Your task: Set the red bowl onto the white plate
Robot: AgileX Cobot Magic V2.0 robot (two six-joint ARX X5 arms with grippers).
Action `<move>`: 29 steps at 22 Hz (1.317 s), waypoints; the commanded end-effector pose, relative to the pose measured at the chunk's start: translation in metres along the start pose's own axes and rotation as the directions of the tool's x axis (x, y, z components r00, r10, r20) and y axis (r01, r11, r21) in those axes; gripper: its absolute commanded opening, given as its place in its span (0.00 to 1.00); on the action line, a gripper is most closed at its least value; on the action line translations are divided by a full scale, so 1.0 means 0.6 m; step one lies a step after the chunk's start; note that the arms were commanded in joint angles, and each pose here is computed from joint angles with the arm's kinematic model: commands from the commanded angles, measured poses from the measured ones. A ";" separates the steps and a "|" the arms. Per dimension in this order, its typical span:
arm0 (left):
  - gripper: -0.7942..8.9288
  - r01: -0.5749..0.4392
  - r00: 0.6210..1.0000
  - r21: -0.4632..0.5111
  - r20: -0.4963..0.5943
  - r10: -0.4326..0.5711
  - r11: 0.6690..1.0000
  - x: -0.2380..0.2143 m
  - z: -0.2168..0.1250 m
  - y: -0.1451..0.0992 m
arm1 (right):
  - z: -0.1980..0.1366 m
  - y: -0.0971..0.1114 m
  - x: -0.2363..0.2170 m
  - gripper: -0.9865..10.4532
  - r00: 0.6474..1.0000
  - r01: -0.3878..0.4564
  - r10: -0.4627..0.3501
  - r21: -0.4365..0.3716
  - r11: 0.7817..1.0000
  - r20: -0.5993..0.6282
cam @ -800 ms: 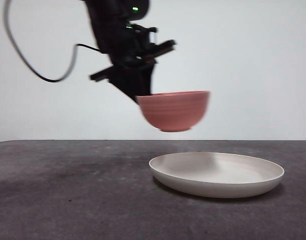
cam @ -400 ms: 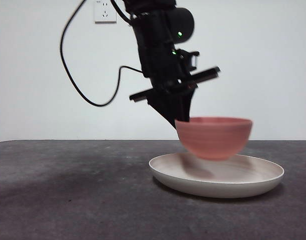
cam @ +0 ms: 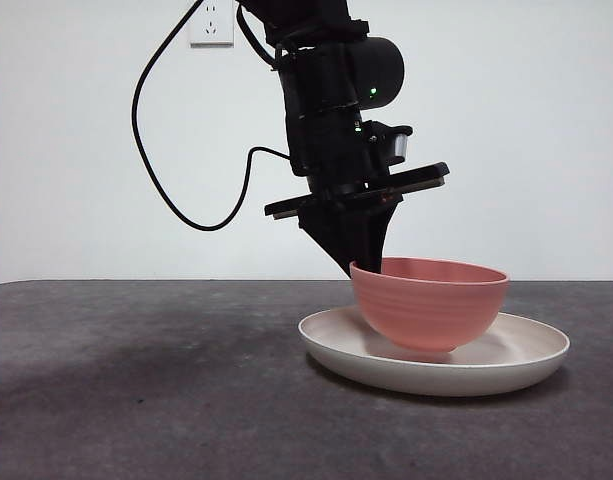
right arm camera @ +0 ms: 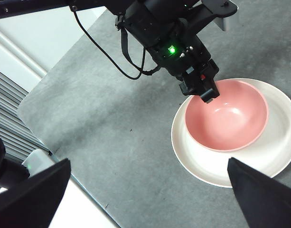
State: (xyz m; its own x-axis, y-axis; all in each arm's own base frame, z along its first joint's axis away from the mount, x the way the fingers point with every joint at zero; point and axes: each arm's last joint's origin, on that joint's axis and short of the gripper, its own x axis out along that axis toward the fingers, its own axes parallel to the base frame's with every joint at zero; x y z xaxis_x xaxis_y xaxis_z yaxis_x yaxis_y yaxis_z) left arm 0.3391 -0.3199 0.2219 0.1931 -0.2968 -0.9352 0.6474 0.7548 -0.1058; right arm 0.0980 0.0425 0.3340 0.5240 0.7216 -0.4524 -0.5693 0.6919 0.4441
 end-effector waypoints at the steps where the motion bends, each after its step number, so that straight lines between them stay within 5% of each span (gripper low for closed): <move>1: 0.09 0.007 1.000 0.033 0.009 -0.007 0.999 0.009 0.008 -0.007 | 0.007 0.004 -0.003 0.58 1.000 -0.007 0.007 -0.005 1.000 0.017; 11: 0.12 0.007 1.000 0.040 -0.002 -0.007 0.999 0.016 0.007 -0.007 | 0.007 0.004 -0.003 0.58 1.000 -0.007 0.007 -0.005 1.000 0.017; 20: 0.65 0.005 1.000 0.005 0.009 -0.005 1.000 -0.006 0.015 -0.003 | 0.007 0.004 -0.003 0.58 1.000 -0.007 0.007 -0.005 1.000 0.017; 29: 0.67 0.021 0.999 0.032 0.025 -0.022 0.999 -0.201 -0.017 -0.007 | 0.007 0.004 -0.003 0.58 1.000 -0.007 0.007 -0.006 1.000 0.017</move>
State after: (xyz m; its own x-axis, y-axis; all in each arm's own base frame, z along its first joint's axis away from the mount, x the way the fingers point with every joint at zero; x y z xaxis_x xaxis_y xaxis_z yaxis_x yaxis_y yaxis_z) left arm 0.3077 -0.2790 0.3238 0.1840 -0.3046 -0.9345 0.6589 0.7438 -0.1127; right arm 0.0980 0.0425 0.3340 0.5240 0.7216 -0.4524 -0.5693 0.6919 0.4441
